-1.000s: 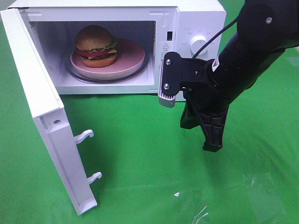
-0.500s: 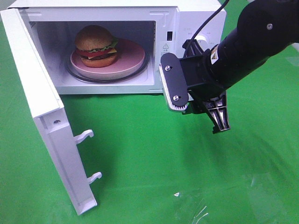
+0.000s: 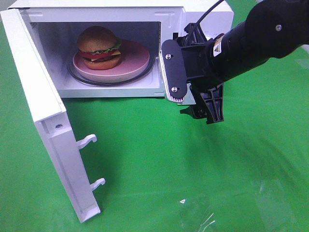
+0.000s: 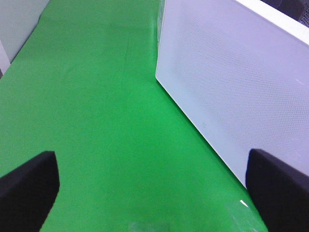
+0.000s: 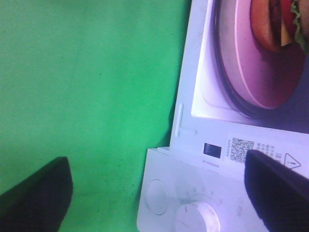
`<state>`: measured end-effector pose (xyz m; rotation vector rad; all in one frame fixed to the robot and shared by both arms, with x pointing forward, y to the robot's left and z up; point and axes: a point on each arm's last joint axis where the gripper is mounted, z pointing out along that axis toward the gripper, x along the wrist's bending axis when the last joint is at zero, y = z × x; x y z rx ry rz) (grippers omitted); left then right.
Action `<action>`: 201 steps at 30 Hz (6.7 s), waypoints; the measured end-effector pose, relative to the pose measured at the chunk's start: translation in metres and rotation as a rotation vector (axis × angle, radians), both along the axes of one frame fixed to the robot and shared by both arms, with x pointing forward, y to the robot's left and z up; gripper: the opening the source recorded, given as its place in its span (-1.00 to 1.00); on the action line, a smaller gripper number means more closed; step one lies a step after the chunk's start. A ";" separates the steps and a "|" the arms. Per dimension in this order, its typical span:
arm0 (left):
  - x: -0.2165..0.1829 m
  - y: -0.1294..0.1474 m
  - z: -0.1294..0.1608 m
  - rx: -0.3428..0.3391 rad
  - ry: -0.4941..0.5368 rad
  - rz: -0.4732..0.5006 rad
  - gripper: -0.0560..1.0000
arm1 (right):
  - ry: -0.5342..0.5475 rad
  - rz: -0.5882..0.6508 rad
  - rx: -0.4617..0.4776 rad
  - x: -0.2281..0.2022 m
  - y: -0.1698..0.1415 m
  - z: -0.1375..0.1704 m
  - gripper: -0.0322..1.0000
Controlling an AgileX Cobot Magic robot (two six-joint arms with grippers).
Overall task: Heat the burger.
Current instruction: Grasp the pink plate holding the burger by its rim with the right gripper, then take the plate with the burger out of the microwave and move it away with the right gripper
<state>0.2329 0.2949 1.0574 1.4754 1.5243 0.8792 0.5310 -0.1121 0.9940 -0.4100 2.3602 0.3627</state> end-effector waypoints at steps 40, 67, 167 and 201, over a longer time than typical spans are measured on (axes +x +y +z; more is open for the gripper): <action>0.000 0.000 0.000 0.000 0.000 0.000 0.94 | -0.075 0.054 0.009 0.053 0.063 -0.021 0.73; 0.000 0.000 0.000 0.000 0.000 0.000 0.94 | -0.088 0.065 0.026 0.102 0.110 -0.066 0.63; 0.000 0.000 0.000 0.000 0.000 0.000 0.94 | -0.072 0.156 0.007 0.021 0.070 -0.047 -0.75; 0.000 0.000 0.000 0.000 0.000 0.000 0.94 | 0.050 0.132 0.010 -0.067 0.016 -0.046 -0.76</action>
